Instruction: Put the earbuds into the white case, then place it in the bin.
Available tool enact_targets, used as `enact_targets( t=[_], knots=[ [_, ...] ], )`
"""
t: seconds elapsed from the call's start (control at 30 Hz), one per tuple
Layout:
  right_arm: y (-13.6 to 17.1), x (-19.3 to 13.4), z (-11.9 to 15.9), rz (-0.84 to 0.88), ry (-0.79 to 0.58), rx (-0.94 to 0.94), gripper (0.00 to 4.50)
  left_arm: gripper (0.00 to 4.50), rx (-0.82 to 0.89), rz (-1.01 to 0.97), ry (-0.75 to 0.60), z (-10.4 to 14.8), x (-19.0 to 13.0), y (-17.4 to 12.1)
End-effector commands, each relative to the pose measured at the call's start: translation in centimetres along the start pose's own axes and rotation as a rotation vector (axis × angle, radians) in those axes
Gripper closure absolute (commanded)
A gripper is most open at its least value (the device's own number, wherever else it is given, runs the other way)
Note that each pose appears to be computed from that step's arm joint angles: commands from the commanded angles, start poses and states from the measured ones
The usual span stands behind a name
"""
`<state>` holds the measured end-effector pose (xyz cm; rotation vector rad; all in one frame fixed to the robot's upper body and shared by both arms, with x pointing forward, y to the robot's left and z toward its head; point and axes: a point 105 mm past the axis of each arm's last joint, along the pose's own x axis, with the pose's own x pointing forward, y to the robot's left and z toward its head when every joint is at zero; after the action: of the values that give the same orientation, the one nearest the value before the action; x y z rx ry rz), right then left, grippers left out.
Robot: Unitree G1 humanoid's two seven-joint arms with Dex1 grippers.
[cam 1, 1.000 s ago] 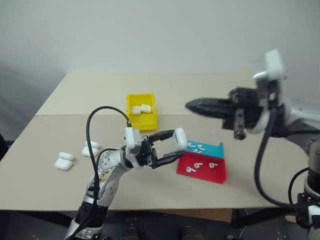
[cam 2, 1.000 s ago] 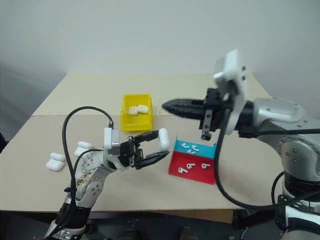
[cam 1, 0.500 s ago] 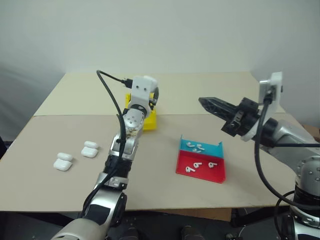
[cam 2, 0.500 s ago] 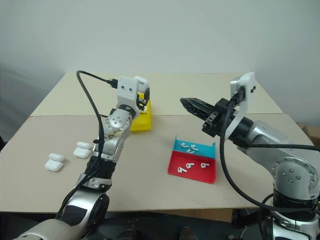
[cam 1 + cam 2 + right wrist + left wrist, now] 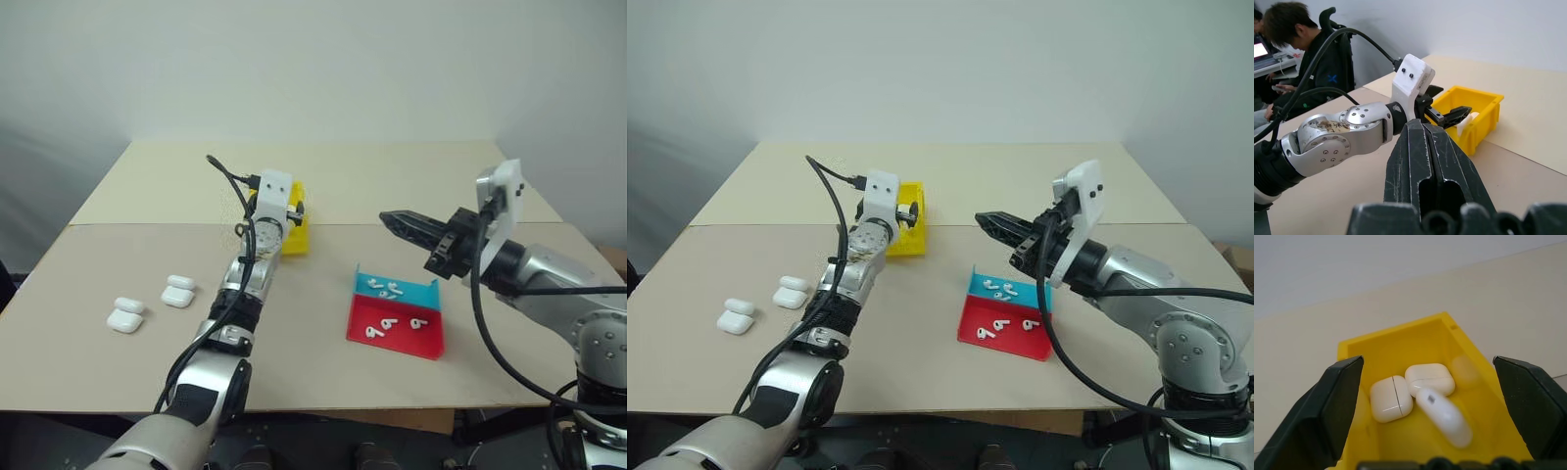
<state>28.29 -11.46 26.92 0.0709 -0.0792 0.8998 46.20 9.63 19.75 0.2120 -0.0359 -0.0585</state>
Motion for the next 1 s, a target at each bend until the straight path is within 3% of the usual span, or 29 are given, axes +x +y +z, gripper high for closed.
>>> enact_targets(
  t=[0.03, 0.2, 0.3, 0.4, 0.57, 0.8, 1.0],
  knots=[
    [0.6, -0.1, 0.5, 0.003, -0.003, -0.055, 4.50, 0.01, -0.026, 0.009, -0.135, 3.3, -0.2, 0.0],
    [0.2, -0.9, -0.8, -0.004, 0.097, -0.164, 4.50, 0.01, -0.343, -0.265, -0.252, 5.2, -2.6, -0.3],
    [-0.3, -2.4, -2.5, 0.009, 0.210, -0.295, 4.50, 0.01, -0.301, -0.465, -0.308, 4.9, -5.6, -0.3],
    [-1.3, -5.1, -5.2, 0.055, 0.349, -0.414, 4.50, 0.01, -0.165, -0.722, -0.352, 3.3, -11.0, 0.3],
    [-3.9, -9.6, -6.1, 0.082, 0.431, -0.474, 4.50, 0.01, -0.091, -0.828, -0.238, 0.0, -16.3, 4.7],
    [-4.3, -14.4, -3.9, 0.201, 0.496, -0.535, 4.50, 0.01, 0.039, -0.889, -0.099, -0.4, -22.5, 10.4],
    [-5.6, -15.8, -3.8, 0.171, 0.538, -0.561, 4.50, 0.01, 0.093, -0.903, 0.051, -1.6, -25.9, 13.3]
  ],
)
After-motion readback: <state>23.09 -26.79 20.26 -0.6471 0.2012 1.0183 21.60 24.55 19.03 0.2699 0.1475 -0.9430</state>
